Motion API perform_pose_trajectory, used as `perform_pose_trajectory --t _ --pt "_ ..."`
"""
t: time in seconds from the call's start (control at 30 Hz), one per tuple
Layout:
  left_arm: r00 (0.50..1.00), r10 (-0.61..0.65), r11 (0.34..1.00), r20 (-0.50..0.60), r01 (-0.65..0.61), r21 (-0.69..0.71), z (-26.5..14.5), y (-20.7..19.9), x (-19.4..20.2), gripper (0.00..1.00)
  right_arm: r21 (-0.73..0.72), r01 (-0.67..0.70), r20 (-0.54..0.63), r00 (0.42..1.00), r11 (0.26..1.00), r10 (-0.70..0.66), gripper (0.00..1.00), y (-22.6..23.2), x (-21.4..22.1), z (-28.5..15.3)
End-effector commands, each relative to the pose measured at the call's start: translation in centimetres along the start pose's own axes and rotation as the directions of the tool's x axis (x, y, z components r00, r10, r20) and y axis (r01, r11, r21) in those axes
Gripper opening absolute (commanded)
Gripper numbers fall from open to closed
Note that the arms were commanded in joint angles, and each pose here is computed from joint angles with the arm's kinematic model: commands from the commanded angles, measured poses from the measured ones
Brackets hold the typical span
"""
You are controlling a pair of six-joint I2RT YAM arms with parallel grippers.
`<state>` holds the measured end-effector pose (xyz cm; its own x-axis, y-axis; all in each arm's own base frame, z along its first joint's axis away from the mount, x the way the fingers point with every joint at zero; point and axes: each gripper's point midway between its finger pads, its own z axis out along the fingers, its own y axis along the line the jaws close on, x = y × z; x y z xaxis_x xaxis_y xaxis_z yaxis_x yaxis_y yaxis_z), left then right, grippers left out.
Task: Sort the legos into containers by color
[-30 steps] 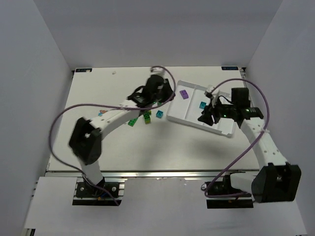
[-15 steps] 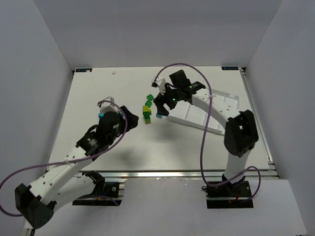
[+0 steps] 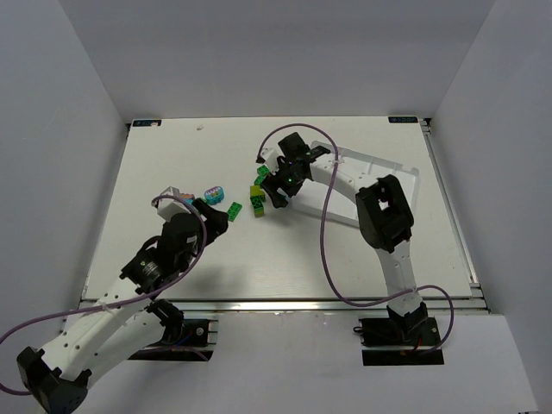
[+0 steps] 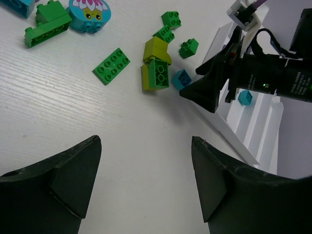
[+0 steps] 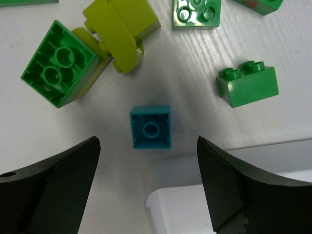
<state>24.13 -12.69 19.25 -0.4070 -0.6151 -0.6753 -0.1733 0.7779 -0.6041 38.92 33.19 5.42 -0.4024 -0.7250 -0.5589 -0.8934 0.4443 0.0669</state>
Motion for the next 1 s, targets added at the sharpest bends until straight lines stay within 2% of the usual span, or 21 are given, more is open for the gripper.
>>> perform_pose_trajectory --t 0.0,0.63,0.83,0.97 --pt "1.0 0.01 1.0 -0.004 -0.01 -0.023 0.7 0.2 0.2 0.84 0.038 0.043 0.045 0.998 0.998 -0.045 0.84 -1.0 -2.3 -0.4" --pt "1.0 0.017 1.0 -0.016 -0.017 -0.024 1.2 0.0 0.7 0.84 -0.016 0.1 -0.001 0.995 0.995 -0.1 0.56 -0.6 -0.4 2.0" --pt "1.0 0.018 1.0 -0.016 -0.018 -0.023 1.2 -0.1 0.6 0.84 -0.029 0.121 -0.001 0.993 0.992 -0.121 0.42 -0.5 -0.4 1.9" --pt "1.0 0.016 1.0 -0.013 -0.016 -0.02 1.1 -0.1 0.6 0.84 -0.036 0.136 0.032 0.99 0.99 -0.135 0.22 -0.3 -1.6 0.8"
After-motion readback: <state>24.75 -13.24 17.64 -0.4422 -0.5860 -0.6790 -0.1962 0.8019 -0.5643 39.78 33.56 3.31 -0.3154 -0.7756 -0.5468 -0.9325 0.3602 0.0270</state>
